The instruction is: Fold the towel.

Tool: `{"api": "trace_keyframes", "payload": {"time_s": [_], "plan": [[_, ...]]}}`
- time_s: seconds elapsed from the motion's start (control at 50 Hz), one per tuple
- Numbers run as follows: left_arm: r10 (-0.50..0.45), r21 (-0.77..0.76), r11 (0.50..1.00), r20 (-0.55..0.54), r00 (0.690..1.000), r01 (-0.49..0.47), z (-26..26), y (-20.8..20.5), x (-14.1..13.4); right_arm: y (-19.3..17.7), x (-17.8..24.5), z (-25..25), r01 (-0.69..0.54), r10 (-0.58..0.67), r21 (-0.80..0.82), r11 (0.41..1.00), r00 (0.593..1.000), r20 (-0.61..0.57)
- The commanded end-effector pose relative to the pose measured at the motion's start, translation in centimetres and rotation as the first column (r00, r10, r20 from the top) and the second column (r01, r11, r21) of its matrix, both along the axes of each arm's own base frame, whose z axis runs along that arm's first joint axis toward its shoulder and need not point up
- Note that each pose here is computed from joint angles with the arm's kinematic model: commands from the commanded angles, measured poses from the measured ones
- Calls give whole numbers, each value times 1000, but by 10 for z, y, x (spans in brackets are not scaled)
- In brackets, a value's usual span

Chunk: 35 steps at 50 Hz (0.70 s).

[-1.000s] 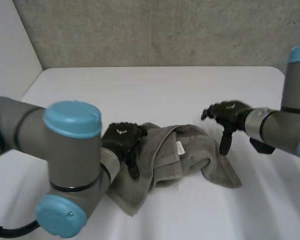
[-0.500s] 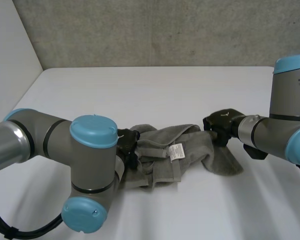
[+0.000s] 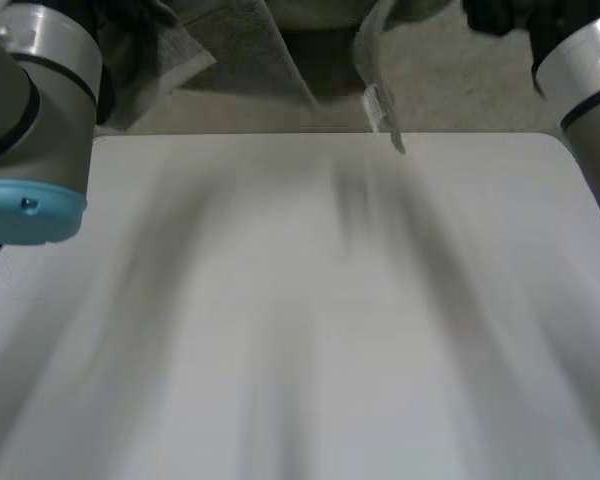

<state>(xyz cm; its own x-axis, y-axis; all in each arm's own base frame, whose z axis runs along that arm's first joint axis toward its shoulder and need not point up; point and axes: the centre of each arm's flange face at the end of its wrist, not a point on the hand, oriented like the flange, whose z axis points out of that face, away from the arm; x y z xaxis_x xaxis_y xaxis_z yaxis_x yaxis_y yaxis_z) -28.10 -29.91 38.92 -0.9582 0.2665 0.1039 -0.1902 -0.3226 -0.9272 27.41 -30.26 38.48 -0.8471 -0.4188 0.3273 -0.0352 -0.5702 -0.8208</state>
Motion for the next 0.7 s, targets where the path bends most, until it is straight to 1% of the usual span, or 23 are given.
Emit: {"api": "trace_keyframes", "payload": {"time_s": [0.02, 0.04, 0.06, 0.08, 0.1, 0.12, 0.14, 0.16, 0.2, 0.22, 0.24, 0.26, 0.28, 0.3, 0.32, 0.34, 0.36, 0.38, 0.42, 0.48, 0.54, 0.64, 0.7], "plan": [[-56, 191, 981, 106, 993, 35, -74, 1, -1, 6, 5, -63, 15, 15, 161, 987, 983, -184], [-56, 191, 981, 106, 993, 35, -74, 1, -1, 8, 6, -79, 25, 17, 178, 984, 972, -233], [-71, 246, 969, 132, 989, 37, -95, 3, 1, 8, 6, -80, 25, 17, 178, 984, 972, -234], [-91, 308, 951, 161, 983, 37, -119, 7, 3, 9, 7, -97, 35, 23, 197, 980, 959, -282], [-91, 308, 951, 161, 983, 37, -119, 7, 3, 12, 7, -114, 41, 35, 220, 975, 943, -330], [-115, 368, 929, 187, 976, 39, -142, 12, 4, 12, 7, -114, 41, 35, 220, 975, 943, -330], [-136, 417, 908, 205, 969, 39, -163, 17, 6, 15, 6, -133, 48, 50, 247, 968, 925, -376], [-136, 418, 908, 205, 969, 39, -164, 17, 6, 15, 6, -133, 48, 50, 247, 968, 925, -377], [-171, 502, 864, 240, 956, 29, -200, 31, 11, 22, 2, -173, 63, 92, 297, 953, 873, -479], [-171, 502, 864, 240, 956, 29, -200, 31, 11, 22, 2, -173, 63, 92, 297, 953, 873, -479], [-183, 537, 844, 256, 949, 18, -215, 38, 15, 27, -1, -192, 74, 115, 324, 943, 842, -528], [-183, 537, 843, 256, 949, 18, -215, 39, 15, 33, -3, -211, 82, 139, 342, 936, 806, -575], [-194, 566, 825, 274, 942, 6, -226, 46, 19, 33, -3, -211, 82, 139, 343, 936, 806, -575], [-195, 566, 824, 274, 942, 6, -226, 46, 19, 40, -6, -225, 91, 157, 351, 932, 771, -617], [-209, 595, 804, 292, 933, -6, -235, 55, 23, 40, -6, -225, 91, 158, 351, 932, 770, -618], [-209, 595, 804, 292, 933, -7, -235, 55, 23, 47, -8, -233, 99, 165, 344, 934, 734, -659], [-222, 623, 782, 305, 926, -18, -244, 66, 28, 53, -11, -239, 103, 169, 337, 936, 706, -688], [-234, 641, 767, 312, 921, -22, -250, 73, 31, 53, -11, -239, 103, 169, 336, 936, 705, -688], [-238, 647, 762, 314, 919, -23, -249, 79, 33, 60, -15, -239, 115, 158, 312, 943, 671, -724], [-229, 626, 780, 309, 923, -16, -236, 87, 38, 63, -17, -230, 118, 145, 298, 947, 670, -728], [-221, 602, 798, 300, 928, -5, -225, 95, 41, 67, -26, -215, 139, 130, 304, 943, 684, -718], [-208, 551, 834, 284, 936, 18, -203, 104, 44, 72, -34, -207, 158, 173, 420, 894, 743, -647], [-204, 527, 849, 278, 939, 28, -194, 109, 46, 76, -35, -204, 153, 192, 445, 882, 747, -636]]}}
